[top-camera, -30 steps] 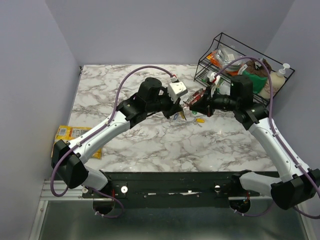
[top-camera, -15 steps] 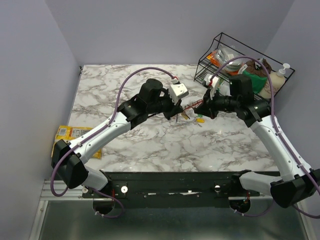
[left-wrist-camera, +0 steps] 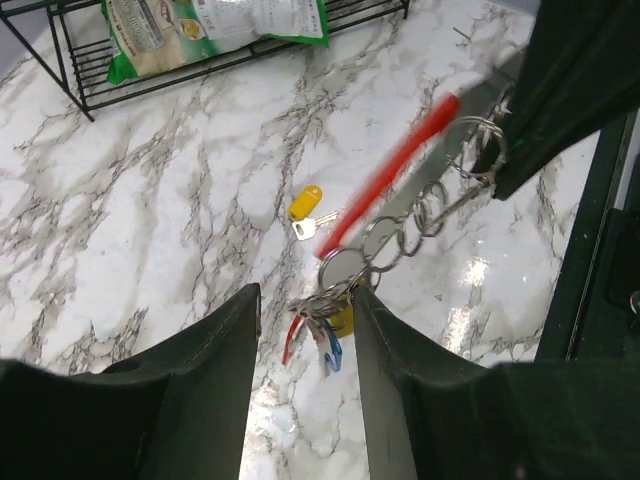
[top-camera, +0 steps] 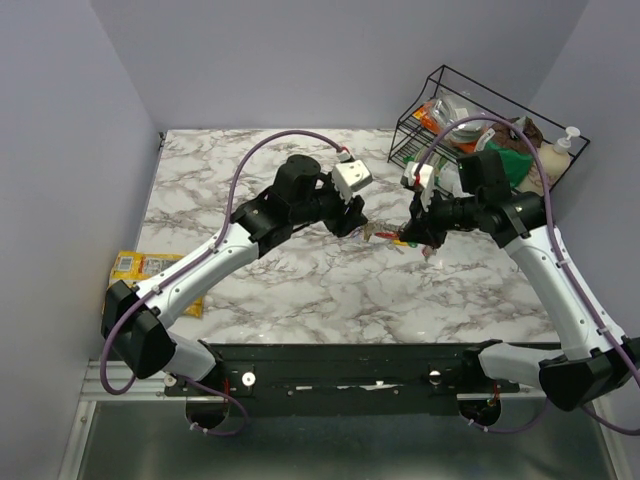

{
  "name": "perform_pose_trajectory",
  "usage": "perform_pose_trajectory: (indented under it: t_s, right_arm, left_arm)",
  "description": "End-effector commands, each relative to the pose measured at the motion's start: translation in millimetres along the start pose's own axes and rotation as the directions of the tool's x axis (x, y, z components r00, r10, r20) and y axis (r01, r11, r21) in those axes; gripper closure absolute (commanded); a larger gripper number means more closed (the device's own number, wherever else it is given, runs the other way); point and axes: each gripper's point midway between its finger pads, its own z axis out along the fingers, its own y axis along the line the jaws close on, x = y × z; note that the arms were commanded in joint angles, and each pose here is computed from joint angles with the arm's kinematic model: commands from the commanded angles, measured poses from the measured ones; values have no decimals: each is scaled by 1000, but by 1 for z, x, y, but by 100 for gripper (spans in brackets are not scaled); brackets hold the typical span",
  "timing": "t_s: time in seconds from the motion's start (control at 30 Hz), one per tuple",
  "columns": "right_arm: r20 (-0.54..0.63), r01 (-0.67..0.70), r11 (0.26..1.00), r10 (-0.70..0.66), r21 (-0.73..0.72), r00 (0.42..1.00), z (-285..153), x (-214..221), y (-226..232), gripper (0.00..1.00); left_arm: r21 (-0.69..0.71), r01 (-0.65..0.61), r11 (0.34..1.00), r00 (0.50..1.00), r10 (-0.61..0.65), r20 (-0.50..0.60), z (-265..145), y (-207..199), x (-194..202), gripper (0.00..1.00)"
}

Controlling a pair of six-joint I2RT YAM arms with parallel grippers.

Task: Remove the keys from the keyring
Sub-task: Remove the key from the keyring.

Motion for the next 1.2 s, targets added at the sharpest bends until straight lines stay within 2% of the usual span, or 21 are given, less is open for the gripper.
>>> perform_pose_trajectory:
  t_s: [0.0, 0.17, 0.33, 0.67, 1.0, 1.13, 1.17]
  right_arm:
    - [-41, 33, 998, -35, -59, 999, -8, 7, 14, 99]
    - [-48, 53, 994, -57, -94, 997, -10, 8, 20, 99]
    - [-73, 89, 987, -99, -131, 992, -13, 8, 25, 99]
    - [-174, 91, 944, -152, -317, 973, -3, 20, 61, 99]
    - [-196, 113, 870, -232, -480, 953, 3, 18, 109, 99]
    - [-228, 110, 841, -266, -530, 937, 4, 21, 124, 99]
    - [-235, 113, 837, -276, -535, 932, 3, 22, 125, 99]
  left_arm:
    - [-31, -29, 999, 999, 30, 43, -16, 4, -19, 38]
    - [90, -49, 995, 998, 45, 51, -24, -19, -26, 25]
    - [198, -63, 978, 997, 53, 56, -28, -39, -27, 17]
    - [267, -69, 961, 997, 54, 63, -23, -49, -22, 5]
    - [403, -113, 908, 992, 84, 91, -28, -77, -12, 6]
    - [536, -159, 829, 985, 100, 138, -39, -102, -7, 9]
    - [591, -163, 790, 985, 93, 147, -46, -112, -5, 11]
